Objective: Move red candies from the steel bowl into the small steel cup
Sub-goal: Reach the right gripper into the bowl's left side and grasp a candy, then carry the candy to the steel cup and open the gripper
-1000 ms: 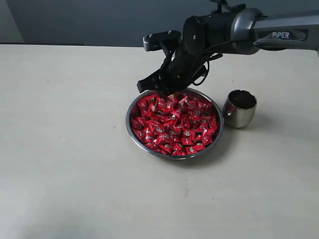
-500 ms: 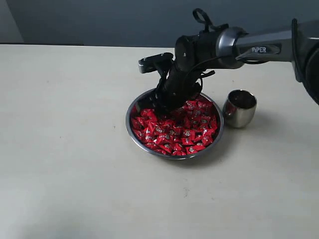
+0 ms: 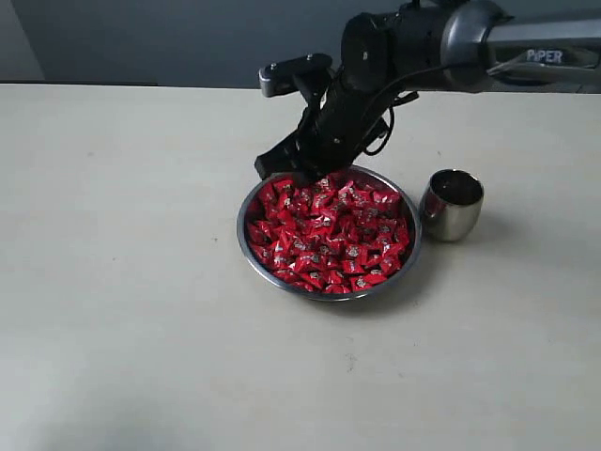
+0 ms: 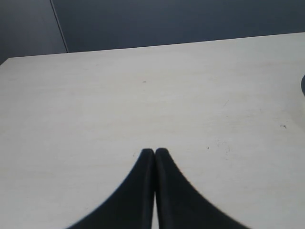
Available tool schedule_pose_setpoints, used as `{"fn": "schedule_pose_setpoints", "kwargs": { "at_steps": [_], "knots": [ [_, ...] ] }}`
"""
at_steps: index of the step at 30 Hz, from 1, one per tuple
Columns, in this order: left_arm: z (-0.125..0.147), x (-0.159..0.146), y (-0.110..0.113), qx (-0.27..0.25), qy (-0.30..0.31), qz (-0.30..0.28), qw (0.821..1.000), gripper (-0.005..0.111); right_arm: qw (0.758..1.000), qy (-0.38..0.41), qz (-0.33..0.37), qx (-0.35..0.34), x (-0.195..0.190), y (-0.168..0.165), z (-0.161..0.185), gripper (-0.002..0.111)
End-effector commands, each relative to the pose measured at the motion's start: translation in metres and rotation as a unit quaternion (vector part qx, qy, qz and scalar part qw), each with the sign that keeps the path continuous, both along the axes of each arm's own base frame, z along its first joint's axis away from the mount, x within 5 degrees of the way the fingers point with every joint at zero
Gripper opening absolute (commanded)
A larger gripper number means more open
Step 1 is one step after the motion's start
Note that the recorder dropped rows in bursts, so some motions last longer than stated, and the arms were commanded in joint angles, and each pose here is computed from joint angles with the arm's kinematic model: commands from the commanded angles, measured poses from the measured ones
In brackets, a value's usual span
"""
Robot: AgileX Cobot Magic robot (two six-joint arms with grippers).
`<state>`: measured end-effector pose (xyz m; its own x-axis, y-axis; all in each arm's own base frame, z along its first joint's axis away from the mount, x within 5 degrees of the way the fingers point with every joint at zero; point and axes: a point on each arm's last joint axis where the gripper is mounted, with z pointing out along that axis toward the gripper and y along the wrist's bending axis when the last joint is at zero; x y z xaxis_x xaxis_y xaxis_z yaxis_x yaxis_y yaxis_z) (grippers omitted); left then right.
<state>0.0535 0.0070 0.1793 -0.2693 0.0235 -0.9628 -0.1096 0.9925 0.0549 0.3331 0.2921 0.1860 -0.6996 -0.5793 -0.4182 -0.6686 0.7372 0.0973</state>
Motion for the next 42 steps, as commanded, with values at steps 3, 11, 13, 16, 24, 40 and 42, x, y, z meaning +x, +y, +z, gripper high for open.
{"fn": "schedule_pose_setpoints", "kwargs": {
  "at_steps": [3, 11, 13, 16, 24, 40, 42],
  "knots": [
    [0.004, 0.000, 0.000, 0.001, -0.009, -0.004, 1.000, 0.000, 0.998, -0.046, -0.014, -0.044, -0.004, -0.021, 0.040, 0.000],
    [0.004, 0.000, 0.000, 0.001, -0.009, -0.004, 1.000, 0.000, 0.993, -0.049, -0.093, -0.049, -0.003, -0.082, 0.058, 0.000],
    [0.004, 0.000, 0.000, 0.001, -0.009, -0.004, 1.000, 0.000, 0.991, -0.053, -0.111, -0.045, -0.004, -0.099, 0.058, 0.000],
    [0.004, 0.000, 0.000, 0.001, -0.009, -0.004, 1.000, 0.000, 0.988, -0.057, -0.140, -0.042, -0.007, -0.127, 0.054, 0.000],
    [0.004, 0.000, 0.000, 0.001, -0.009, -0.004, 1.000, 0.000, 0.975, -0.057, -0.215, 0.007, -0.011, -0.166, 0.032, 0.000],
    [0.004, 0.000, 0.000, 0.001, -0.009, -0.004, 1.000, 0.000, 0.977, -0.048, -0.209, -0.003, -0.003, -0.163, 0.000, 0.001],
    [0.004, 0.000, 0.000, 0.001, -0.009, -0.004, 1.000, 0.000, 0.977, -0.049, -0.209, -0.004, -0.003, -0.163, 0.000, 0.001]
  ]
}}
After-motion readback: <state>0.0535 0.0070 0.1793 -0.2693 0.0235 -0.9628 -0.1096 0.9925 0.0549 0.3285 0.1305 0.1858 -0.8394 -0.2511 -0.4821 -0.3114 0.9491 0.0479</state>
